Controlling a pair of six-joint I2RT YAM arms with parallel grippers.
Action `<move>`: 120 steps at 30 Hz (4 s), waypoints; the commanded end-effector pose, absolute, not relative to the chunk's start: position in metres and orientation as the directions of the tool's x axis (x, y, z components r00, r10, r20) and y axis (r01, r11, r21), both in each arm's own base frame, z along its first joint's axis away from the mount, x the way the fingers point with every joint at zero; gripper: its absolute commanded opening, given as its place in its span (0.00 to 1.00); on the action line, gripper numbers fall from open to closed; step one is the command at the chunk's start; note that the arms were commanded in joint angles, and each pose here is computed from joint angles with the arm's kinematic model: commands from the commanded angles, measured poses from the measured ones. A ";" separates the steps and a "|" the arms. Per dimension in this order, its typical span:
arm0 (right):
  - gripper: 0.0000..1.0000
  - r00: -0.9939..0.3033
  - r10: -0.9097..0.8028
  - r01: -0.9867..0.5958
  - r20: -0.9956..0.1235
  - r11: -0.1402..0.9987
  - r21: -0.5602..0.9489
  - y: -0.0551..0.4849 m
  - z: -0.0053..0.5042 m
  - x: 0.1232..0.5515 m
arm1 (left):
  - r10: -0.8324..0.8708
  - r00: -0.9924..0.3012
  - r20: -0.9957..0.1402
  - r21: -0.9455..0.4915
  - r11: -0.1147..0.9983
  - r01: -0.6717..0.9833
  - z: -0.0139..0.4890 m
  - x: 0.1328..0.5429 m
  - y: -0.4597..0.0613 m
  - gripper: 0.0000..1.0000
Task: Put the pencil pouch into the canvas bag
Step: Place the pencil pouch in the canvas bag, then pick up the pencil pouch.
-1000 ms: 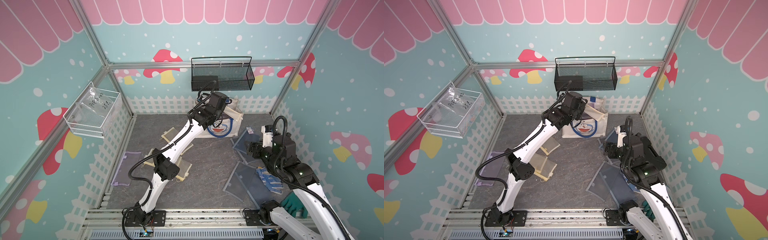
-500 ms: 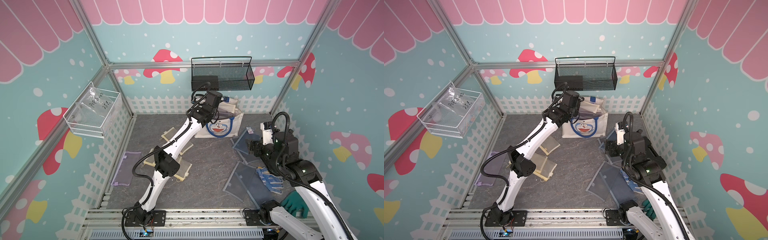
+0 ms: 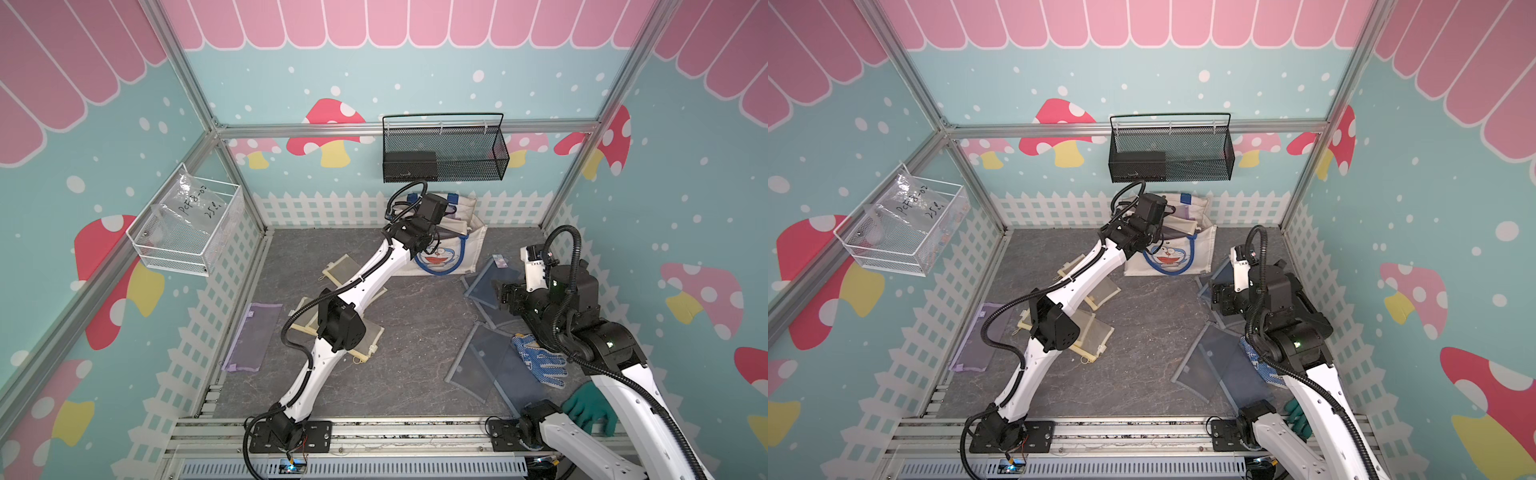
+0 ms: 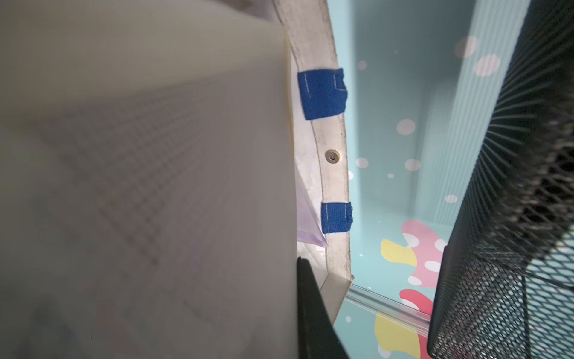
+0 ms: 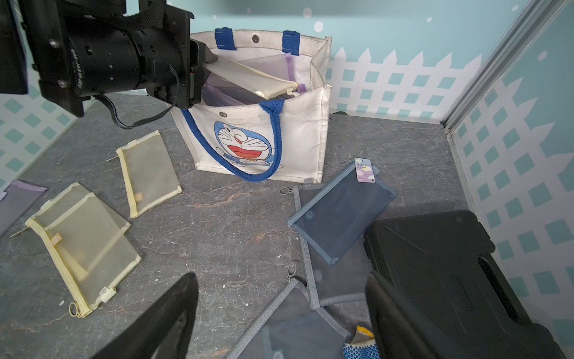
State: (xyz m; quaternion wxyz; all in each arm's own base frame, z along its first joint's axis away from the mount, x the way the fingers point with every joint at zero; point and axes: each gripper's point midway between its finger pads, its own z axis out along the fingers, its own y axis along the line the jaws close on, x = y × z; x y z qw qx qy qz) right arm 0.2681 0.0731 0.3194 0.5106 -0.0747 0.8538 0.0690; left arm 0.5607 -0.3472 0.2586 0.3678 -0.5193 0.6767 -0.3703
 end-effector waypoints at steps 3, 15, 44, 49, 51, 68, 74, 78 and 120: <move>0.86 -0.448 -0.067 -0.191 -0.892 0.981 0.022 0.069 0.327 0.268 | -0.976 -0.170 -0.140 -0.883 0.200 -0.425 0.263 0.565 -0.336 0.35; 0.86 -0.407 -0.019 -0.172 -0.913 0.984 0.056 0.070 0.336 0.274 | -0.930 -0.332 -0.159 -0.877 0.287 -0.386 0.304 0.539 -0.334 0.75; 0.83 -0.467 0.124 -0.113 -0.876 0.974 0.198 0.072 0.310 0.272 | -0.411 -0.666 -0.622 -0.642 0.755 0.134 0.310 0.503 -0.364 0.23; 0.84 -0.486 0.130 -0.092 -0.864 0.976 0.198 0.067 0.306 0.264 | -0.418 -0.617 -0.667 -0.635 0.751 0.178 0.299 0.534 -0.375 0.22; 0.84 -0.487 0.133 -0.084 -0.863 0.977 0.198 0.065 0.306 0.262 | -0.424 -0.626 -0.654 -0.642 0.749 0.163 0.287 0.544 -0.377 0.22; 0.85 -0.607 0.172 -0.008 -0.776 0.975 0.222 0.061 0.270 0.250 | -0.236 -0.571 -0.786 -0.467 0.832 0.299 0.337 0.496 -0.350 0.40; 0.85 -0.711 0.243 0.071 -0.660 0.958 0.276 0.061 0.224 0.230 | -0.030 -0.659 -0.752 -0.377 0.839 0.392 0.327 0.400 -0.344 0.64; 0.86 -0.769 0.317 0.138 -0.555 0.930 0.341 0.067 0.185 0.216 | 0.080 -0.757 -0.649 -0.409 0.802 0.436 0.282 0.333 -0.353 0.71; 0.72 -0.835 0.479 0.272 -0.271 0.787 0.554 0.093 0.028 0.203 | 0.260 -0.961 -0.088 -0.733 0.637 0.240 0.052 0.233 -0.464 0.58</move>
